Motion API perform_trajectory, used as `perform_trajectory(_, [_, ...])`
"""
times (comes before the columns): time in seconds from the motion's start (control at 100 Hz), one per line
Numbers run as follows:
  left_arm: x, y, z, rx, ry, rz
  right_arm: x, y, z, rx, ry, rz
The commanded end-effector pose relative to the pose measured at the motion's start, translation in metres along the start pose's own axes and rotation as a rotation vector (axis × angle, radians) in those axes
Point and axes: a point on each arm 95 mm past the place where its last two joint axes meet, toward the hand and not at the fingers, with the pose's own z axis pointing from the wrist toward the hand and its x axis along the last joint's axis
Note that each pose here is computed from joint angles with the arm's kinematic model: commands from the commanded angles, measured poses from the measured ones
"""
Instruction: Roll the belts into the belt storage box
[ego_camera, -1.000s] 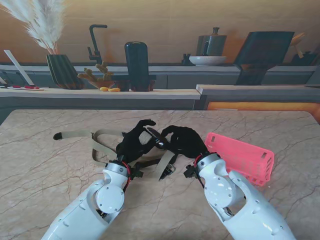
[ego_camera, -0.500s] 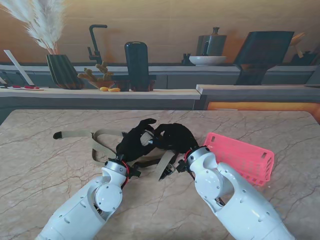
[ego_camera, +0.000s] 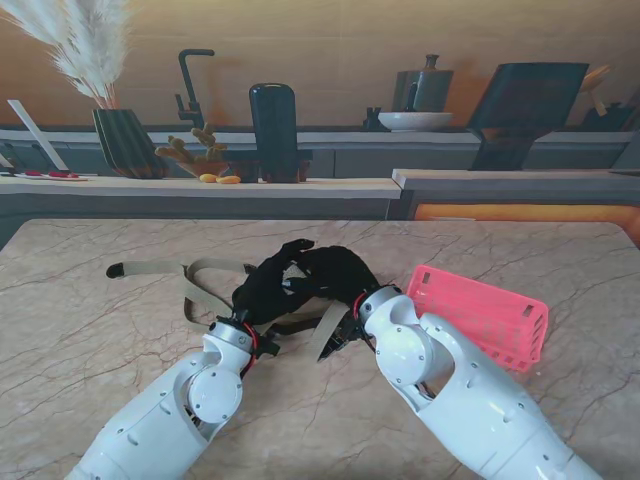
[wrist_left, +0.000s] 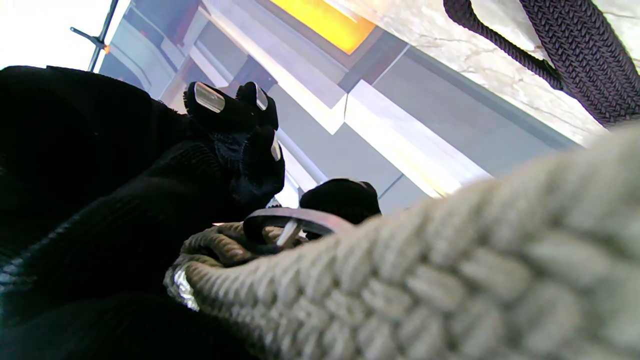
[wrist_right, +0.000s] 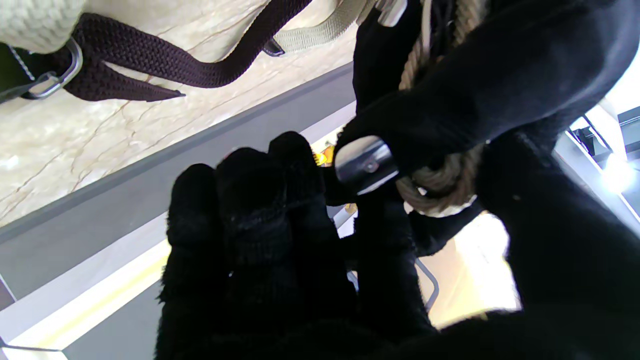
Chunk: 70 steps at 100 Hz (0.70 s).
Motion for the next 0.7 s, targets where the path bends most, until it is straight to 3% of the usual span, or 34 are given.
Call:
perform_trajectory(0.0, [0.005, 0.001, 0.001, -0.001, 0.019, -0.009, 0.005, -0.005, 0.003, 0.025, -0.001, 0.014])
perform_trajectory(0.1, [0.005, 0.001, 0.001, 0.001, 0.024, -0.011, 0.006, -0.007, 0.005, 0.061, -0.008, 0.040])
perform_trajectory(0.27, [0.004, 0.001, 0.001, 0.010, 0.022, -0.010, 0.008, -0.008, 0.004, 0.135, -0.039, 0.160])
perform_trajectory(0.69, [-0.002, -0.002, -0.001, -0.020, 0.032, -0.002, -0.002, 0.021, -0.012, -0.017, -0.084, 0.139])
